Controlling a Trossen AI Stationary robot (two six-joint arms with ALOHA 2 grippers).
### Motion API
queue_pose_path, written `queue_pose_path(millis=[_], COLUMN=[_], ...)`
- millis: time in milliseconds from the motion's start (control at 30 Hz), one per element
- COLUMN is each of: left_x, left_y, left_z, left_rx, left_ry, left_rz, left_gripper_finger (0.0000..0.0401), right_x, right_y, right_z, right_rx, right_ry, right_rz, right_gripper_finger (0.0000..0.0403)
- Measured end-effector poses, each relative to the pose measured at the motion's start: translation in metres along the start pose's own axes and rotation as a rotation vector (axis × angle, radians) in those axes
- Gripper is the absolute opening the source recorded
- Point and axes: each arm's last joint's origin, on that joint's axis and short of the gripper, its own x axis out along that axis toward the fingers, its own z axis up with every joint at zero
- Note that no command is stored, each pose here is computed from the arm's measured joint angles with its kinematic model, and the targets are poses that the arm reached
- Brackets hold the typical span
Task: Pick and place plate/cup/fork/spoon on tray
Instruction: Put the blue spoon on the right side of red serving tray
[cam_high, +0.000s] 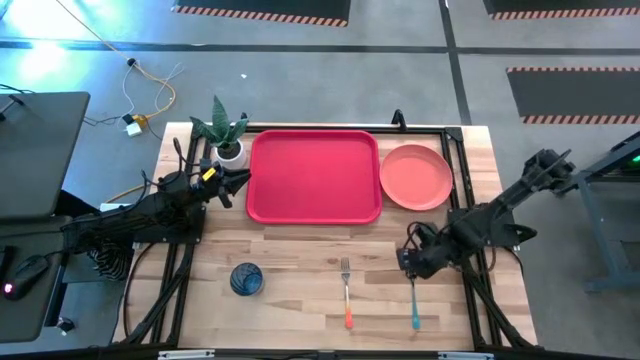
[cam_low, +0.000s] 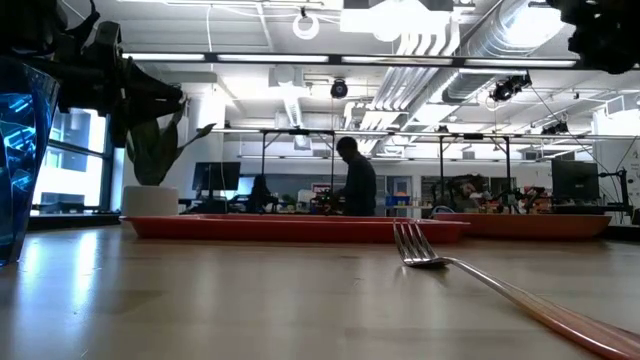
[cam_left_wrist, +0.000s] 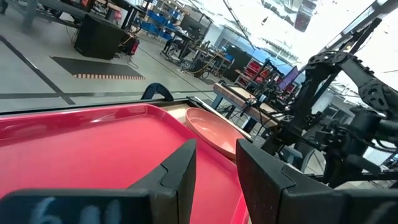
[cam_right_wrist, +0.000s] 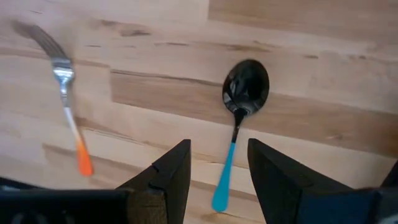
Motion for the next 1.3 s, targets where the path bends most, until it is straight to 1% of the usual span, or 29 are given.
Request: queue_pose_path(millis=[267,567,1300], left_x=[0.0,0.0,0.0], left_y=[0.0,0.0,0.0], left_z=[-0.001,-0.001,-0.001], left_rx=[-0.001,-0.001,-0.001], left_ry=[0.006,0.006,0.01], left_rz=[0.003,0.003,0.003], left_gripper_finger=[0.0104,0.0104,0.0104], right_x=[0.024,0.045,0.098], right_y=[0.002,0.005,0.009], right_z=[-0.018,-0.031,-0.044], right_rx=[0.03,0.032,0.008], right_ry=[-0.016,-0.028,-0.05], right_rz=[-0.066,-0.094,-0.211], right_gripper_finger=[0.0149,0.0149,0.0149])
